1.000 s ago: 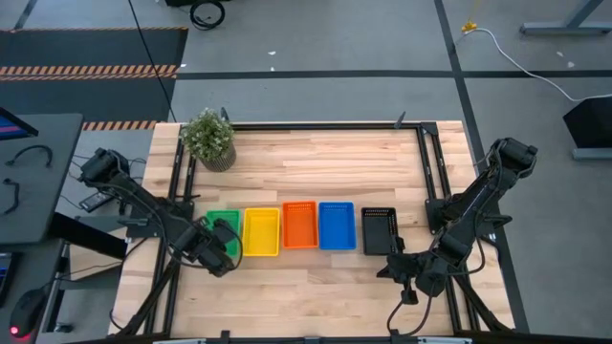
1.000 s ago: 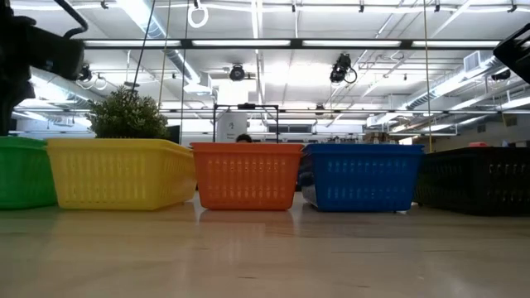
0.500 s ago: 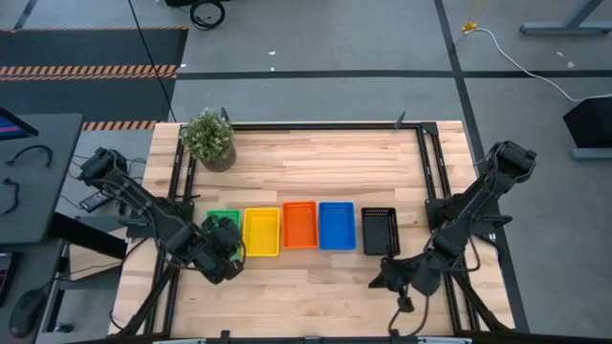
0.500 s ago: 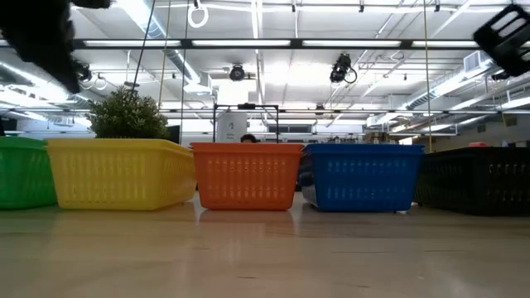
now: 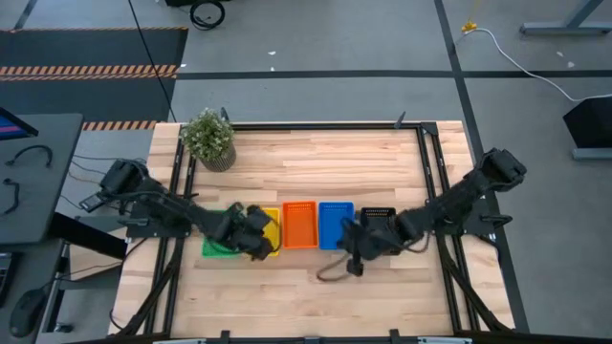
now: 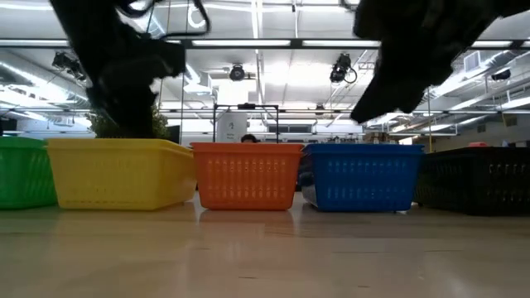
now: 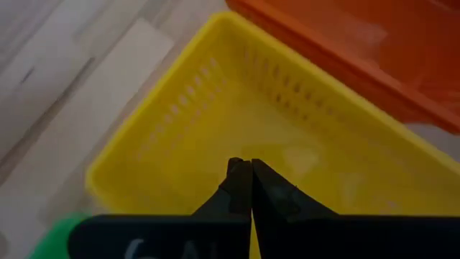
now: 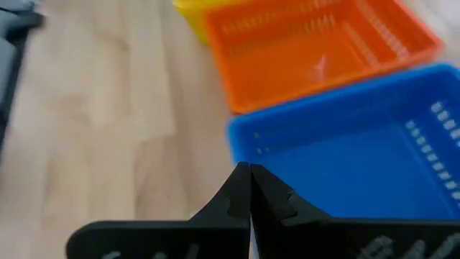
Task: Stack baskets by color
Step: Adjust the stacked bins
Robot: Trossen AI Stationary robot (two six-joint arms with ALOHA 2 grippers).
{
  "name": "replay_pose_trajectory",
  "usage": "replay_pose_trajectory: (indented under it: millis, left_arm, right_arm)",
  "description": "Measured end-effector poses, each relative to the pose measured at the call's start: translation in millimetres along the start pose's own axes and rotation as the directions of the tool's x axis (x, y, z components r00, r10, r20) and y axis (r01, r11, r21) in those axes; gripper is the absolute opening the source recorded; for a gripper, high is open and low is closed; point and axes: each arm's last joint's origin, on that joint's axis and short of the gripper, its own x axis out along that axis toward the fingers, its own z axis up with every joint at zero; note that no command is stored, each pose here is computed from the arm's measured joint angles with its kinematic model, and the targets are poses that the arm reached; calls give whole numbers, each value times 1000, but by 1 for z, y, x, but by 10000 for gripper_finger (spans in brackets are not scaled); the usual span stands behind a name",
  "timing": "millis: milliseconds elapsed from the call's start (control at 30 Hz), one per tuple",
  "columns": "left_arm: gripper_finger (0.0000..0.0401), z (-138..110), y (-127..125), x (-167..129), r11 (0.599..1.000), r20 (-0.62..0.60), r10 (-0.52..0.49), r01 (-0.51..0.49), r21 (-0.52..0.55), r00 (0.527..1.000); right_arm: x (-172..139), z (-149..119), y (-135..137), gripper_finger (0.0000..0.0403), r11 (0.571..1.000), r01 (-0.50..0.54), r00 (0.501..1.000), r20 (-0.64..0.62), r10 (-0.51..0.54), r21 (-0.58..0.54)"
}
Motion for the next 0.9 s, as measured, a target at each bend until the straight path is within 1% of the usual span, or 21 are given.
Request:
replay_pose_trajectory:
  millis: [100, 133, 267, 333, 400, 467, 567, 667, 767, 900]
  left_arm:
    - [4, 9, -1, 15, 999, -5, -1, 1, 48, 1000]
    - [4, 12, -1, 21, 998, 0, -5, 5, 61, 1000]
    - [4, 24, -3, 37, 993, 32, -32, 28, 113, 999]
    - [4, 28, -2, 40, 991, 37, -34, 29, 133, 999]
    - [4, 33, -2, 42, 991, 64, -55, 47, 129, 996]
    - [4, 35, 0, 42, 989, 69, -52, 42, 145, 996]
    - [4, 39, -2, 41, 987, 96, -74, 59, 152, 993]
    - [4, 40, -3, 40, 986, 93, -73, 58, 154, 993]
    - [4, 41, -1, 36, 988, 112, -66, 49, 150, 992]
    - [4, 42, 2, 24, 990, 149, -54, 33, 138, 987]
  right_arm:
    - [10, 1, -15, 2, 1000, -7, 995, -100, 9, 24]
    - [12, 0, -19, 2, 1000, 7, 991, -135, -4, 24]
    - [16, -4, -30, 2, 998, 53, 976, -215, -46, 26]
    - [16, -5, -31, 2, 999, 35, 971, -237, -27, 32]
    - [14, -6, -30, 2, 999, 12, 965, -263, -4, 30]
    - [13, -7, -28, 2, 999, -12, 963, -269, 21, 34]
    - [10, -9, -25, 2, 999, -20, 959, -284, 27, 30]
    - [6, -9, -23, 2, 1000, -1, 966, -258, 4, 12]
    - [-1, -6, -21, 2, 1000, -5, 974, -226, 5, 0]
    - [-19, -6, -10, 2, 997, -62, 978, -200, 53, -39]
